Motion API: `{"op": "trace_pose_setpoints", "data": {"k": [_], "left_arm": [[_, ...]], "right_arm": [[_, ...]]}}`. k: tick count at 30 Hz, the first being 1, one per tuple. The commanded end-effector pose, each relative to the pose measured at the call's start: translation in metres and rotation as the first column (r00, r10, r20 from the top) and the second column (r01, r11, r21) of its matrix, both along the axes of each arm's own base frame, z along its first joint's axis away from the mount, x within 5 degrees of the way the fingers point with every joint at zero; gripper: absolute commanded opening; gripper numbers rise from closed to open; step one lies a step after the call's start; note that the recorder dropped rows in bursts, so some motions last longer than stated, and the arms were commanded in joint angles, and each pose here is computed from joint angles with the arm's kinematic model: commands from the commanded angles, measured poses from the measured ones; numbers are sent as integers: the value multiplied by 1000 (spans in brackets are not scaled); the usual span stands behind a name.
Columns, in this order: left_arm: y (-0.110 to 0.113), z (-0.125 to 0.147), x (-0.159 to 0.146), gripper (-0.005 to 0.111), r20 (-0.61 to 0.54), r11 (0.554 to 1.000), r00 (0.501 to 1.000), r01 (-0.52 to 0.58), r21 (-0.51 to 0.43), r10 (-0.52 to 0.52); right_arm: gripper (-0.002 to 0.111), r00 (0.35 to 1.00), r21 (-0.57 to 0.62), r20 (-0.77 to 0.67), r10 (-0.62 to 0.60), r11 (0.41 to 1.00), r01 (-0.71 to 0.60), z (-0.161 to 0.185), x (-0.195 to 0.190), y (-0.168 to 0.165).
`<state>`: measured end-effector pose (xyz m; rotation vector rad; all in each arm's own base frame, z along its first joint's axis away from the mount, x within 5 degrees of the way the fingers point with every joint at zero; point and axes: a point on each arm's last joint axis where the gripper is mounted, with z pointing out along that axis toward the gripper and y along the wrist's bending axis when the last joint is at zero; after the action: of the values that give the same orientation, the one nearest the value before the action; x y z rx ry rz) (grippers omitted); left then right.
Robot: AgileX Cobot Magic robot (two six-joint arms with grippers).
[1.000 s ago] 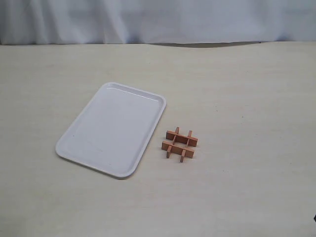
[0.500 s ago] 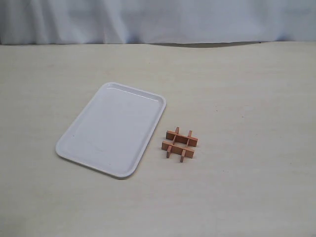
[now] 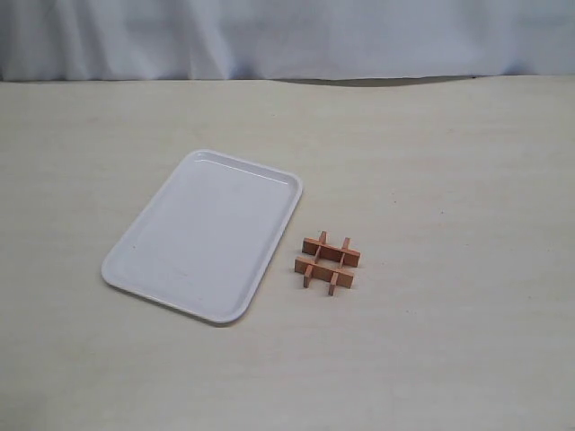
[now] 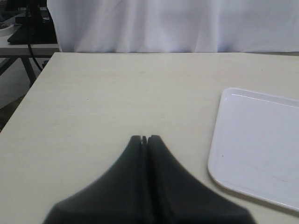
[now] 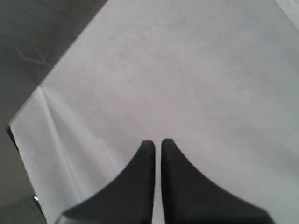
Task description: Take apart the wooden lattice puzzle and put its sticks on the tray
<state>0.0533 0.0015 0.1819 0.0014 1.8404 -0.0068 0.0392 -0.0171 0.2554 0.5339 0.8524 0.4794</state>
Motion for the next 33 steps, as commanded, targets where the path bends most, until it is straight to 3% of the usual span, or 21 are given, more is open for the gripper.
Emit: {"op": "trace_pose_setpoints", "data": {"k": [1,3,8,12,16,21,25,27,31,33], "left_arm": [[0,0,0,0,6,1000,1000,9,3,-9],[0,0,0,0,6,1000,1000,9,3,-9],[0,0,0,0,6,1000,1000,9,3,-9],[0,0,0,0,6,1000,1000,9,3,-9],[0,0,0,0,6,1000,1000,9,3,-9],[0,0,0,0,6,1000,1000,9,3,-9],[0,0,0,0,6,1000,1000,9,3,-9],[0,0,0,0,6,1000,1000,9,3,-9],[0,0,0,0,6,1000,1000,9,3,-9],[0,0,0,0,6,1000,1000,9,3,-9]], "right_arm": [[4,993,13,117,3,1000,-5,20,-5,0],[4,998,-13,55,0,1000,1,39,1,0],[4,991,-212,-114,-70,976,44,89,32,1],[4,926,-410,-346,-149,912,-7,116,74,0],[4,739,-553,-601,-303,826,-111,122,120,-11],[4,430,-551,-802,-414,790,-268,95,169,-29],[4,242,-483,-875,-419,789,-380,65,198,-34],[4,153,-443,-892,-425,755,-484,48,214,-28],[4,-7,-293,-909,-417,650,-701,16,243,0],[4,-79,-193,-905,-419,566,-801,1,255,19]]}}
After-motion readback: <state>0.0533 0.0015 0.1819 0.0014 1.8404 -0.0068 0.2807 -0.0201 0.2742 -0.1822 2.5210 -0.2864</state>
